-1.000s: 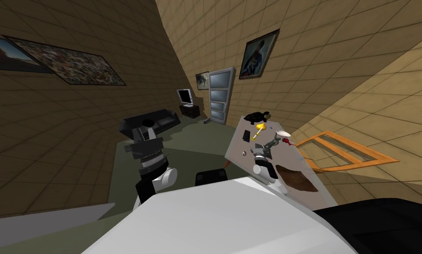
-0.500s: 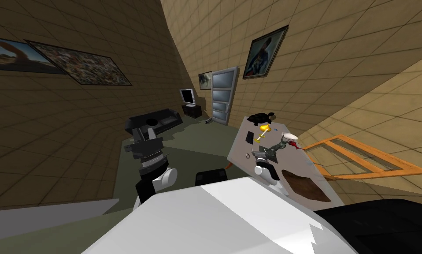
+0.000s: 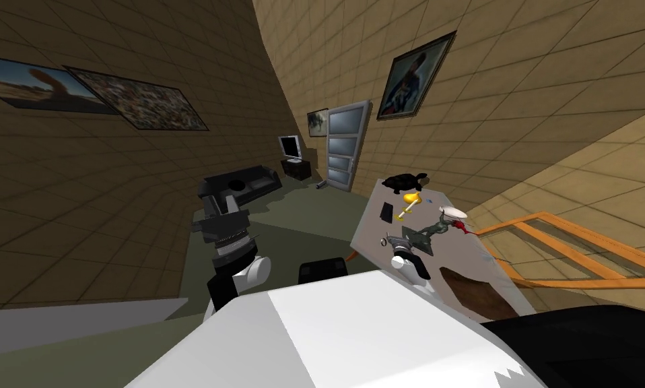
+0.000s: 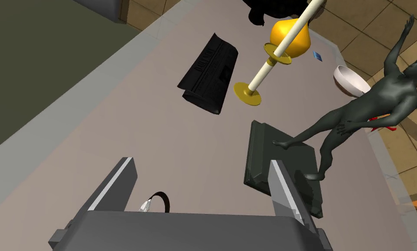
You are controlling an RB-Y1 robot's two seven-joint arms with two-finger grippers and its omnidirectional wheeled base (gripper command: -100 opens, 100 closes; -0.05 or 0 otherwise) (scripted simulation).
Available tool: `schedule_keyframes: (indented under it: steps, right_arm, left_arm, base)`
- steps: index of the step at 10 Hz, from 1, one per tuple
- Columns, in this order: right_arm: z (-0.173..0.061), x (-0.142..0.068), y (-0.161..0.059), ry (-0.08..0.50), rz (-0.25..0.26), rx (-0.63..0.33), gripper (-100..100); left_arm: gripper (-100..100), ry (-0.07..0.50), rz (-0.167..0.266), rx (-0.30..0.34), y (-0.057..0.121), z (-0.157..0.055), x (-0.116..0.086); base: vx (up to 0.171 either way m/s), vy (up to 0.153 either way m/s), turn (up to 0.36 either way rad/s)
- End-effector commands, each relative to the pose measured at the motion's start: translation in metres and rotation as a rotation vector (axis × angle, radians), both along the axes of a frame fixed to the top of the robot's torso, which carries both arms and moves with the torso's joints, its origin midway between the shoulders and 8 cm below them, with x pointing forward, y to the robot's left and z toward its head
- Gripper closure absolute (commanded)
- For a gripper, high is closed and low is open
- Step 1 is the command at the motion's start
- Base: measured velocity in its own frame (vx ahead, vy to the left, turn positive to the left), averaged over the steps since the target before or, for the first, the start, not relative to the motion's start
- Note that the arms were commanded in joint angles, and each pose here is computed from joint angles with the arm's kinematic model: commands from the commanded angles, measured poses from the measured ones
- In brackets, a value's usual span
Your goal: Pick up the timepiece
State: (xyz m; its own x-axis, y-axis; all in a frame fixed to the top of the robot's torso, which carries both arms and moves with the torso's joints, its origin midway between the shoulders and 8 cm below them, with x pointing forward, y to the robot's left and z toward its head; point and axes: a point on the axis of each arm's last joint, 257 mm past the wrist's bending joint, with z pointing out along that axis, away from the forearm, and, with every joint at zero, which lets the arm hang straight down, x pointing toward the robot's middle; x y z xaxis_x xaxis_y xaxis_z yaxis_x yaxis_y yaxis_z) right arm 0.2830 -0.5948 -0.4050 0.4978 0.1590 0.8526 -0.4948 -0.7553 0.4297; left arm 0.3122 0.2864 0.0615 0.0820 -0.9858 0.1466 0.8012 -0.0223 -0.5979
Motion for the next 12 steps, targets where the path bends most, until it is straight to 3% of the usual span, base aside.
schedule_keyframes:
  steps: [1, 2, 4, 5, 6, 8, 11, 12]
  right_arm:
    - [-0.015, -0.012, -0.01, -0.011, -0.051, 0.076, -100]
    - [-0.021, -0.017, -0.01, 0.002, -0.057, 0.082, -100]
    - [-0.049, -0.04, -0.02, -0.016, -0.152, 0.221, -100]
    - [-0.058, -0.047, -0.019, 0.001, -0.163, 0.231, -100]
    - [-0.068, -0.056, -0.022, -0.016, -0.207, 0.294, -100]
    - [-0.076, -0.064, -0.021, 0.002, -0.217, 0.302, -100]
    - [-0.103, -0.09, -0.022, -0.009, -0.314, 0.428, -100]
    - [-0.106, -0.093, -0.022, -0.004, -0.318, 0.43, -100]
  left_arm:
    - [0, 0.0, 0.0, 0.0, 0.0, 0.0, 0.0]
    - [0, 0.0, 0.0, 0.0, 0.0, 0.0, 0.0]
    - [0, 0.0, 0.0, 0.0, 0.0, 0.0, 0.0]
    - [0, 0.0, 0.0, 0.0, 0.0, 0.0, 0.0]
    - [0, 0.0, 0.0, 0.0, 0.0, 0.0, 0.0]
    - [0, 0.0, 0.0, 0.0, 0.0, 0.0, 0.0]
    - [0, 0.0, 0.0, 0.0, 0.0, 0.0, 0.0]
    - [0, 0.0, 0.0, 0.0, 0.0, 0.0, 0.0]
  base:
    - [0.033, 0.017, 0.107]
    - [0.035, 0.013, 0.058]
    - [0.059, 0.024, 0.103]
    - [0.06, 0.025, 0.059]
    - [0.054, 0.009, 0.071]
    - [0.031, -0.001, 0.021]
    - [0.035, -0.003, 0.061]
    - [0.04, -0.008, 0.034]
